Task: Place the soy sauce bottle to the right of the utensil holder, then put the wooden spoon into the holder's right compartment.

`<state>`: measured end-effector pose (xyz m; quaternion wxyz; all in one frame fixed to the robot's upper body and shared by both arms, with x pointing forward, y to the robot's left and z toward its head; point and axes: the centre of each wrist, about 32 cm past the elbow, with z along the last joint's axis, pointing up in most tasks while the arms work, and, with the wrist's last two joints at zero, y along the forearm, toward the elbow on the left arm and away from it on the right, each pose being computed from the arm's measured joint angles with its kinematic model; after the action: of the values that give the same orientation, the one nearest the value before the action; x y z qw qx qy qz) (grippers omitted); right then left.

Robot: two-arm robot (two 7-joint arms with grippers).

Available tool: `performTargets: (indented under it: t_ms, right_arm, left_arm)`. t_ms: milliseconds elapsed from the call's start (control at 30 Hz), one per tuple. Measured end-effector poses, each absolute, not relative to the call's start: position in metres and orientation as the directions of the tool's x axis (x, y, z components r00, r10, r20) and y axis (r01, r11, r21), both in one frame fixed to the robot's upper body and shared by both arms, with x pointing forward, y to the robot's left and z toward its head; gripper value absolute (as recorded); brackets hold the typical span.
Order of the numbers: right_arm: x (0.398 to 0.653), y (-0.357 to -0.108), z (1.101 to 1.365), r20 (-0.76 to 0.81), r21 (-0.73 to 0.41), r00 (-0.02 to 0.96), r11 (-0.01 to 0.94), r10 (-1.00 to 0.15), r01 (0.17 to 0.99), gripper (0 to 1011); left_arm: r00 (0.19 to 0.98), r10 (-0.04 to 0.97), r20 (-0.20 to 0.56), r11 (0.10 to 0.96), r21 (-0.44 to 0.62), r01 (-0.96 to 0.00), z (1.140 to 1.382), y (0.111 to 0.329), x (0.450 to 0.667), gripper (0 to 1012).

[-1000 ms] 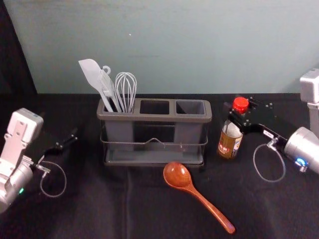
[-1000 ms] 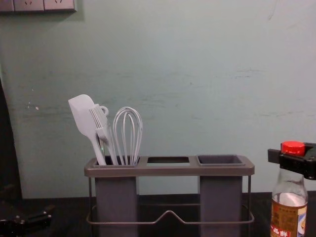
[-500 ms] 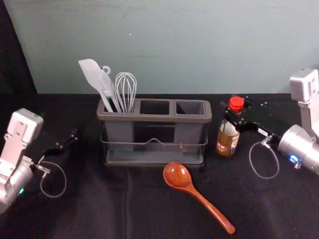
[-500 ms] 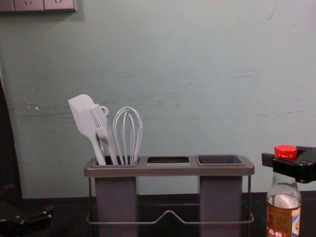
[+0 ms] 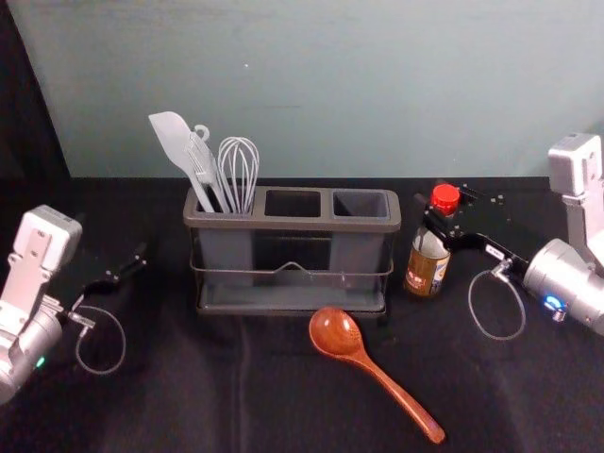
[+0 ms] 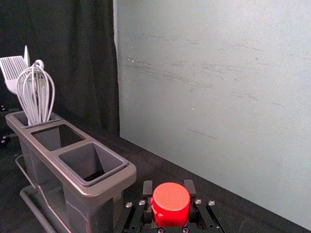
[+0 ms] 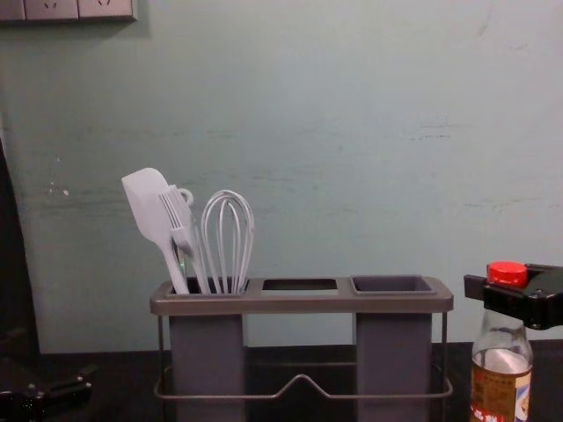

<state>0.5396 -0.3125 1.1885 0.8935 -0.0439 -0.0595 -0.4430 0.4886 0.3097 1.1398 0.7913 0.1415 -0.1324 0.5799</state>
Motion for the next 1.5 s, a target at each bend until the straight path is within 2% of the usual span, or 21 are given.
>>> performTargets:
  t_ms: [600,733,833,967,1000,1067,1100,1233,1300,1500]
  right_arm:
    - [0.5395,-0.3123,1.1890,0.146,-0.027,0.601,0.604,-0.786,0.796,399]
    - [0.5395,-0.3122,1.1891,0.146,-0.027,0.601,0.605,-0.785,0.796,510]
    - [0.5395,-0.3121,1.1892,0.147,-0.027,0.602,0.605,-0.785,0.796,651]
    - [0.5395,-0.3122,1.1893,0.147,-0.028,0.602,0.605,-0.785,0.796,733]
    - [0.5395,-0.3122,1.1893,0.147,-0.028,0.602,0.605,-0.785,0.796,789]
    - [0.5394,-0.3122,1.1893,0.147,-0.028,0.602,0.605,-0.785,0.796,820]
    - [0.5395,-0.3122,1.1893,0.147,-0.028,0.602,0.605,-0.785,0.796,872]
    - [0.5394,-0.3122,1.1893,0.147,-0.028,0.602,0.605,-0.785,0.796,973]
    - [0.5394,-0.3122,1.1893,0.147,-0.028,0.602,0.605,-0.785,0.796,1004]
    - [0.5390,-0.3120,1.1897,0.150,-0.029,0.600,0.603,-0.786,0.797,1004]
  left_arm:
    - [0.292,0.880,0.374,0.287,0.070,-0.955,1.1398,0.3097,0.4886,1011]
    - [0.292,0.880,0.374,0.287,0.070,-0.955,1.1397,0.3097,0.4886,1012]
    - [0.292,0.880,0.374,0.287,0.070,-0.955,1.1398,0.3097,0.4886,1011]
    - [0.292,0.880,0.374,0.287,0.070,-0.955,1.1398,0.3097,0.4886,1011]
    - [0.292,0.880,0.374,0.287,0.070,-0.955,1.1398,0.3097,0.4886,1011]
    - [0.292,0.880,0.374,0.287,0.070,-0.955,1.1398,0.3097,0.4886,1011]
    - [0.292,0.880,0.374,0.287,0.070,-0.955,1.1398,0.3097,0.4886,1011]
    - [0.292,0.880,0.374,0.287,0.070,-0.955,1.1398,0.3097,0.4886,1011]
    - [0.292,0.880,0.374,0.287,0.070,-0.955,1.1398,0.3097,0.4886,1011]
    - [0.292,0.880,0.374,0.287,0.070,-0.955,1.1398,0.3097,0.4886,1011]
